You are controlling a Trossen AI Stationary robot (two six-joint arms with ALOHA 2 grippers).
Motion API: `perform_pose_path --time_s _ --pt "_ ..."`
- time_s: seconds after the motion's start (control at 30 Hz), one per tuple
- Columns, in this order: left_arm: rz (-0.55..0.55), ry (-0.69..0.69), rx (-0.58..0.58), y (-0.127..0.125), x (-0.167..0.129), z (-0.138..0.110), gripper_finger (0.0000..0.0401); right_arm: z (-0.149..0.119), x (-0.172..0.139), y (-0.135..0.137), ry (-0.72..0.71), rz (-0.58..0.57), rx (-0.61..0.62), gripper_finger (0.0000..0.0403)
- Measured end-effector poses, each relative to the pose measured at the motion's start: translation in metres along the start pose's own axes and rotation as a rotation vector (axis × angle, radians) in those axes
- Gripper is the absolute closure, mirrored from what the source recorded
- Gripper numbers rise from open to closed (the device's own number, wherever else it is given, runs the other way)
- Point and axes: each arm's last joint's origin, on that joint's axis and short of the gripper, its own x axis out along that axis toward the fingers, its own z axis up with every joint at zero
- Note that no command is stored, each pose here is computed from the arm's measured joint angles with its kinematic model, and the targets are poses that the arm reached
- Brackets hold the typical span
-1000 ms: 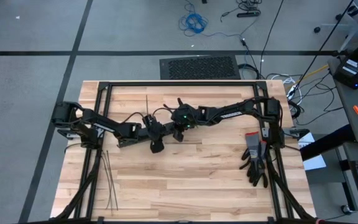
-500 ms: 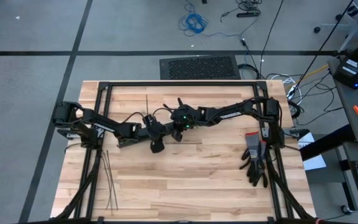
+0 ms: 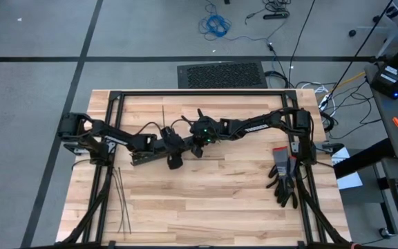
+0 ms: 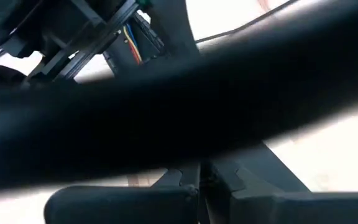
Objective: Ziptie cables
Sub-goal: Close the black cable duct
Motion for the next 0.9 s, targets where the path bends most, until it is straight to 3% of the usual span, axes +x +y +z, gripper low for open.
perform_pose_path --time_s 0.17,0.33,0.7,0.9 --pt "-0.007 -0.003 -0.044 0.005 0.002 0.001 0.011 0.0 0.0 0.0 0.001 0.004 -0.001 0.0403" --pt "-0.007 0.001 -0.062 0.01 0.004 0.002 0.01 0.0 0.0 0.001 -0.004 0.012 -0.01 0.0403" --pt "-0.007 0.0 -0.061 0.011 0.004 0.002 0.0189 0.0 0.0 0.002 -0.005 0.009 -0.011 0.0403" --pt "0.0 -0.012 -0.065 0.011 0.004 0.003 0.0198 0.001 0.001 0.005 -0.025 0.014 -0.015 0.0403"
